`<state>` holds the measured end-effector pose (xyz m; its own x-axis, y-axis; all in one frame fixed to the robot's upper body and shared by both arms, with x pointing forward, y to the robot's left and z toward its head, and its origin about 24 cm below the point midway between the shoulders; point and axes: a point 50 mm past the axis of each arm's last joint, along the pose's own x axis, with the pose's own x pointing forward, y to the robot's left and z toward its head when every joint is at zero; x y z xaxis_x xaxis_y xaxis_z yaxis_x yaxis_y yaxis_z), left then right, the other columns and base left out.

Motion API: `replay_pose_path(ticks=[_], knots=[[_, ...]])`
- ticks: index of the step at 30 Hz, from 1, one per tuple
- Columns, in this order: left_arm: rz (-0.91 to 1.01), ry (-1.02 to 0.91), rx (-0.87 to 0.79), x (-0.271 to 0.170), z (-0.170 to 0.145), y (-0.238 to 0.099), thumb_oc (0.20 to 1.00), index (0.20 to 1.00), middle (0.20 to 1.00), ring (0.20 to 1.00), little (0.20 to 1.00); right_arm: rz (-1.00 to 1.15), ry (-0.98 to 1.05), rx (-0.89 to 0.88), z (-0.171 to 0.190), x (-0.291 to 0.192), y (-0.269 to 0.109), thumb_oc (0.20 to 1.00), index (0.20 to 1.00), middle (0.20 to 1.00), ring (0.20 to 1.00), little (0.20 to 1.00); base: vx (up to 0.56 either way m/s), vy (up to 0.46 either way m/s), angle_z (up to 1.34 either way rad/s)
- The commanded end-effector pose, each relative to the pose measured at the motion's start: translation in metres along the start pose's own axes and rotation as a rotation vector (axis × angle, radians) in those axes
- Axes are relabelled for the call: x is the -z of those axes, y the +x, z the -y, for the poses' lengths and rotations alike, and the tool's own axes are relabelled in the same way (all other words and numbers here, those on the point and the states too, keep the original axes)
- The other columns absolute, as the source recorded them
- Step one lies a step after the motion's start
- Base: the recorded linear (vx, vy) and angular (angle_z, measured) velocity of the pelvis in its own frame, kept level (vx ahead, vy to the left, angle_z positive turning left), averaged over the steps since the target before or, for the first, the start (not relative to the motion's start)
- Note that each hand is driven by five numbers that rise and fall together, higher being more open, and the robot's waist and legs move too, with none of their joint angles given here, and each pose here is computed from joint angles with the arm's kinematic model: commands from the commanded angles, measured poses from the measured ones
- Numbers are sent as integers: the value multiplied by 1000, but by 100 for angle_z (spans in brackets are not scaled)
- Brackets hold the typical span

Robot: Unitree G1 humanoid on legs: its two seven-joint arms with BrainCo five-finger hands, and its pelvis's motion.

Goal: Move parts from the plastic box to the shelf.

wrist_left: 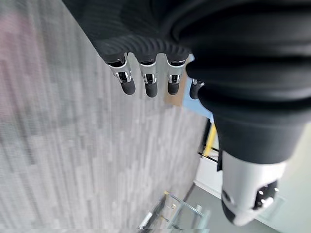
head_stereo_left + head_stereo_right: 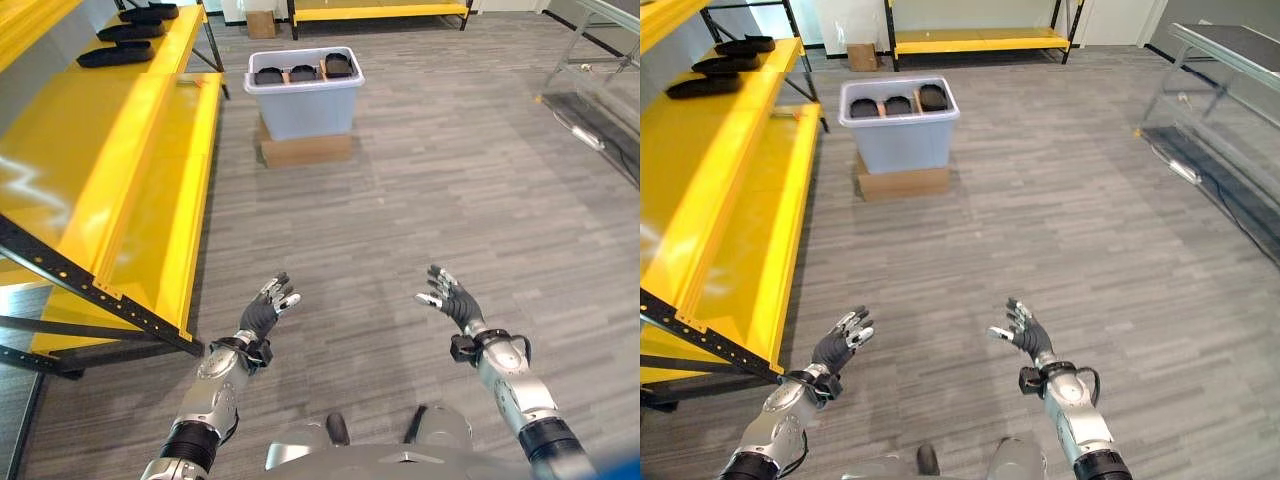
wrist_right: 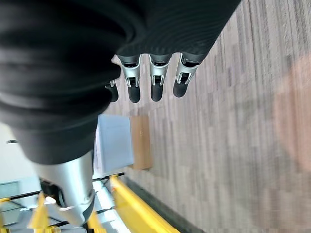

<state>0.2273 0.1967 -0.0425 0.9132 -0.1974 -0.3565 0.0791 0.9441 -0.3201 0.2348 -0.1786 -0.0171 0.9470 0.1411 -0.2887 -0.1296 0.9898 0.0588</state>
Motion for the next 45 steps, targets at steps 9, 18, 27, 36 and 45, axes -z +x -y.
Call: replay_pose_path(ticks=[9, 18, 27, 36, 45], knots=[[87, -9, 96, -8, 22, 0, 1000, 1000, 1000, 1000, 1000, 135, -65, 173, 16, -18, 3, 1000, 1000, 1000, 1000, 1000, 387, -224, 44], [130, -66, 97, -8, 23, -5, 1000, 1000, 1000, 1000, 1000, 95, -131, 175, 27, -16, 3, 1000, 1000, 1000, 1000, 1000, 368, -224, -1], [119, -65, 116, -8, 26, 2, 1000, 1000, 1000, 1000, 1000, 81, -154, 157, 32, -10, -3, 1000, 1000, 1000, 1000, 1000, 220, -164, 2], [156, -127, -8, -1, 8, -9, 1000, 1000, 1000, 1000, 1000, 69, -219, 56, 19, -10, 0, 1000, 1000, 1000, 1000, 1000, 235, 181, -5], [150, -17, -8, -7, 1, -9, 1000, 1000, 1000, 1000, 1000, 48, -206, 6, 15, -6, -2, 1000, 1000, 1000, 1000, 1000, 267, 369, -16]])
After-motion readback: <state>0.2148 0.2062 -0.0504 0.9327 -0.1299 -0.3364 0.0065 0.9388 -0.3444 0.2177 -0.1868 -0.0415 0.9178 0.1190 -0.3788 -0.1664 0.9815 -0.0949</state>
